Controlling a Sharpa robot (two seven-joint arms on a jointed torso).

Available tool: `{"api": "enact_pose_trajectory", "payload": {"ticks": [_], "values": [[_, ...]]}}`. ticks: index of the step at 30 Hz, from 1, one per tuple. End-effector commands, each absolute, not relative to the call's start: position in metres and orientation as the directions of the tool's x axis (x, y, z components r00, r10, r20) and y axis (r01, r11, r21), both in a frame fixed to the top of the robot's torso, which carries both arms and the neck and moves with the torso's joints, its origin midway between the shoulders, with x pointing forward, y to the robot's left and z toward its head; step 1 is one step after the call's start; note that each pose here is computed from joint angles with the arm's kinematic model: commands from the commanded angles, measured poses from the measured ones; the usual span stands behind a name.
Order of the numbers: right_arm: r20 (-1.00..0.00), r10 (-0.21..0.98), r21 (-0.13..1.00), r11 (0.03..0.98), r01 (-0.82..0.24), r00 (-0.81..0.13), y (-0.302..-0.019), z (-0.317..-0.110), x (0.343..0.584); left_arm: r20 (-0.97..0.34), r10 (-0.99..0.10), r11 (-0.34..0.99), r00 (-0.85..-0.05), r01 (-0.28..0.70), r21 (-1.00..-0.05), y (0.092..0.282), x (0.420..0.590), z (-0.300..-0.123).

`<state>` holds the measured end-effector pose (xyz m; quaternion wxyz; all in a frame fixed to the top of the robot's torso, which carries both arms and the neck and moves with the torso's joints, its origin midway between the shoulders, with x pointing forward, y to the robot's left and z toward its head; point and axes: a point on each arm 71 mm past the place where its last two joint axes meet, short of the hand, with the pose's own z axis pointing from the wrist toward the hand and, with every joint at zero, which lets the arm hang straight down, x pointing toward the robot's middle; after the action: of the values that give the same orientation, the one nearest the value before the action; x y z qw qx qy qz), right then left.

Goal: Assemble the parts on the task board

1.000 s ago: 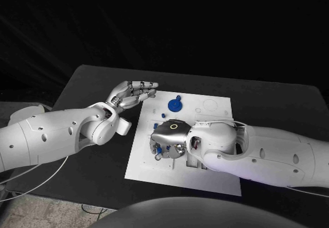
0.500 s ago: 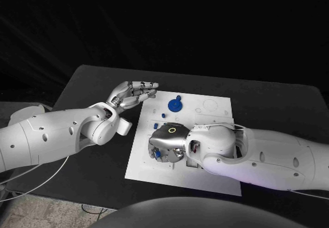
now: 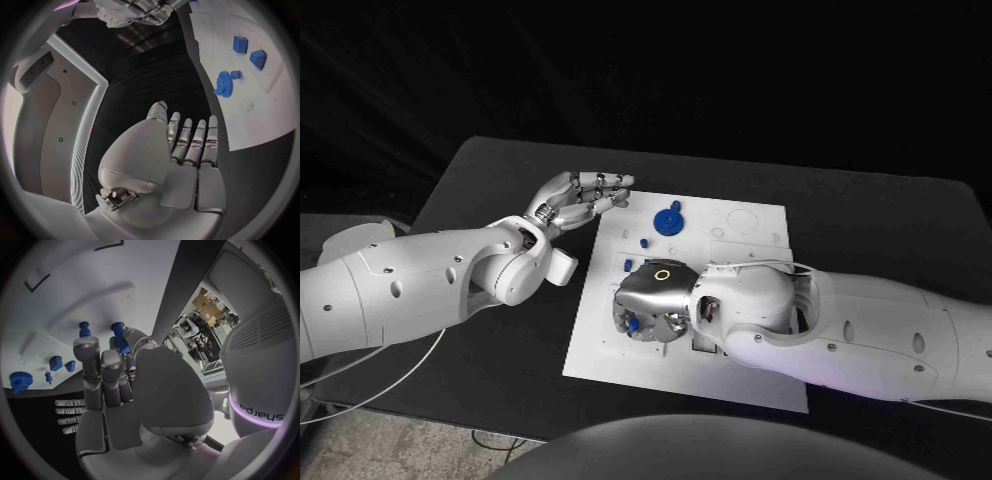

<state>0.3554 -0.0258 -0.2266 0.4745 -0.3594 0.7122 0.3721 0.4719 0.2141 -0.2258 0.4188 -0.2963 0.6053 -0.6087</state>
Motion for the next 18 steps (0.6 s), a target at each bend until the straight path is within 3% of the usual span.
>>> {"api": "enact_pose_trajectory", "payload": {"ticks": [1,18], "values": [[-0.948,-0.186,0.150,0.451,-0.880,-0.257,-0.0244,-0.2284,0.3543,-0.126,-0.860,0.062,-0.494,0.144,-0.988,0.2116,0.4708,-0.2257],[-0.952,-0.204,0.117,0.441,-0.890,-0.226,-0.0237,-0.2314,0.3518,-0.100,-0.864,0.045,-0.493,0.122,-0.992,0.2119,0.4711,-0.2268]]}}
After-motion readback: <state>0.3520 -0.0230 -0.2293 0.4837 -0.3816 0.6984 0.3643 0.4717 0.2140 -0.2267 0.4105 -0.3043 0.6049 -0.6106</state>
